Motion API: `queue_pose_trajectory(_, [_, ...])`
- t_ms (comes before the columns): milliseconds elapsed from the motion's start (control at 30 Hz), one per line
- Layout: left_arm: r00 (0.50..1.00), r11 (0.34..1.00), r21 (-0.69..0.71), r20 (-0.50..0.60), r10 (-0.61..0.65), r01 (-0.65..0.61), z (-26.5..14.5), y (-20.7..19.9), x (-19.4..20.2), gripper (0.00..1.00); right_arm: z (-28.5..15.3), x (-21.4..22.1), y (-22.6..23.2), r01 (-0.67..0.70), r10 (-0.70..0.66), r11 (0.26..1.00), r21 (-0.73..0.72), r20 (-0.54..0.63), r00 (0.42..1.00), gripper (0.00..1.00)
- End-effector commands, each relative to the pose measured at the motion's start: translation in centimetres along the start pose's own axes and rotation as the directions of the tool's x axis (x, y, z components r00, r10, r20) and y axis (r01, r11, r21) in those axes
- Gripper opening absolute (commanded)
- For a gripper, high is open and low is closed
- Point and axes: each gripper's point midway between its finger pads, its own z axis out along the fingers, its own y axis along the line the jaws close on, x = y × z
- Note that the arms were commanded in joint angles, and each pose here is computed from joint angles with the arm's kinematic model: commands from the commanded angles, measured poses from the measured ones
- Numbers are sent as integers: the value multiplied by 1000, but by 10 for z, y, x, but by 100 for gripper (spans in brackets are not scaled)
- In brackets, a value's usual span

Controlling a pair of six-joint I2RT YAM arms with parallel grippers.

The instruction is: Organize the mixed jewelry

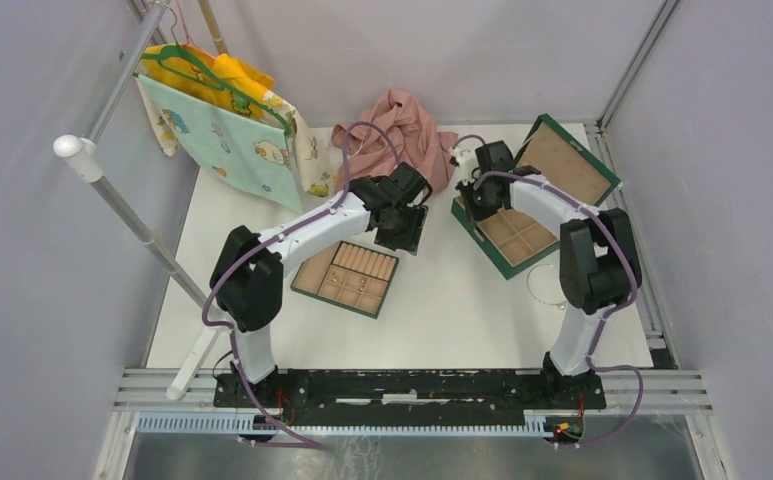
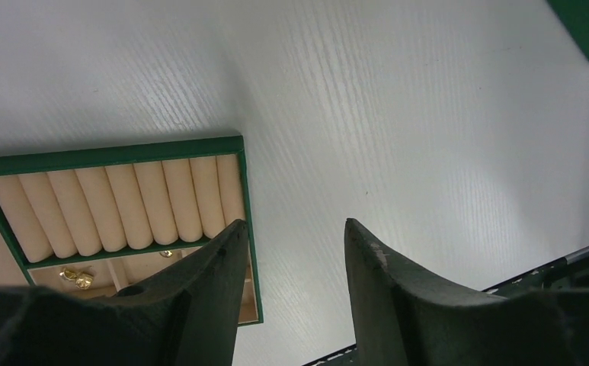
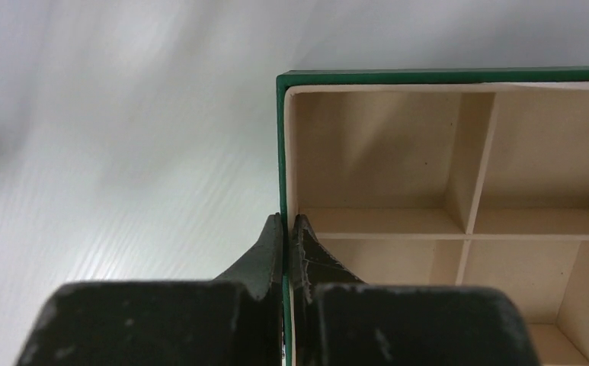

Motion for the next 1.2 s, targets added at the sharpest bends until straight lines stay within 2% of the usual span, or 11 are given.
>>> queue_pose_trajectory(0, [998, 998, 23, 44, -52, 51, -12, 1, -9, 57, -39, 39, 76, 86, -95, 975, -204, -35, 995, 1])
queue_pose_trajectory(100, [998, 998, -32, 37, -46, 47, -11, 21, -6, 57, -49, 72, 99, 82, -100, 967, -243, -63, 993, 8])
queue_pose_trajectory(200, [999, 997, -57, 33, -42, 44, -9, 35, -5, 57, -62, 89, 111, 109, -125, 967, -230, -53, 991, 44])
queue_pose_trajectory(233, [999, 998, -57, 30, -37, 39, -8, 36, -5, 57, -68, 89, 109, 112, -124, 973, -204, -46, 991, 50])
queue_pose_trajectory(367, [999, 1000, -24, 39, -18, 19, -8, 27, -17, 57, -105, 57, 79, 87, -87, 996, -2, 65, 994, 59])
queue_pose_trajectory(467, [998, 1000, 0, 55, -12, 12, -7, 20, -30, 57, -143, 38, 42, -68, 28, 975, 212, 185, 982, 66])
queue_pose_trajectory(533, [997, 1000, 10, 76, -9, 9, -9, 16, -39, 57, -163, 50, 12, -232, 154, 913, 336, 243, 958, 67])
queue_pose_trajectory(633, [997, 999, 46, 81, -7, 3, -10, 6, -46, 57, -175, 104, -26, -522, 435, 728, 445, 288, 853, 68])
queue_pose_trajectory(767, [997, 997, 72, 80, 8, -14, -12, 2, -48, 57, -159, 156, -27, -695, 613, 600, 395, 331, 717, 70])
queue_pose_trajectory(967, [997, 996, 76, 65, 43, -48, -10, 3, -43, 58, -125, 173, -16, -746, 681, 585, 319, 306, 665, 68])
queue_pose_trajectory(1167, [997, 996, 64, 62, 55, -59, -10, 6, -41, 58, -107, 156, -9, -674, 622, 693, 255, 263, 738, 36])
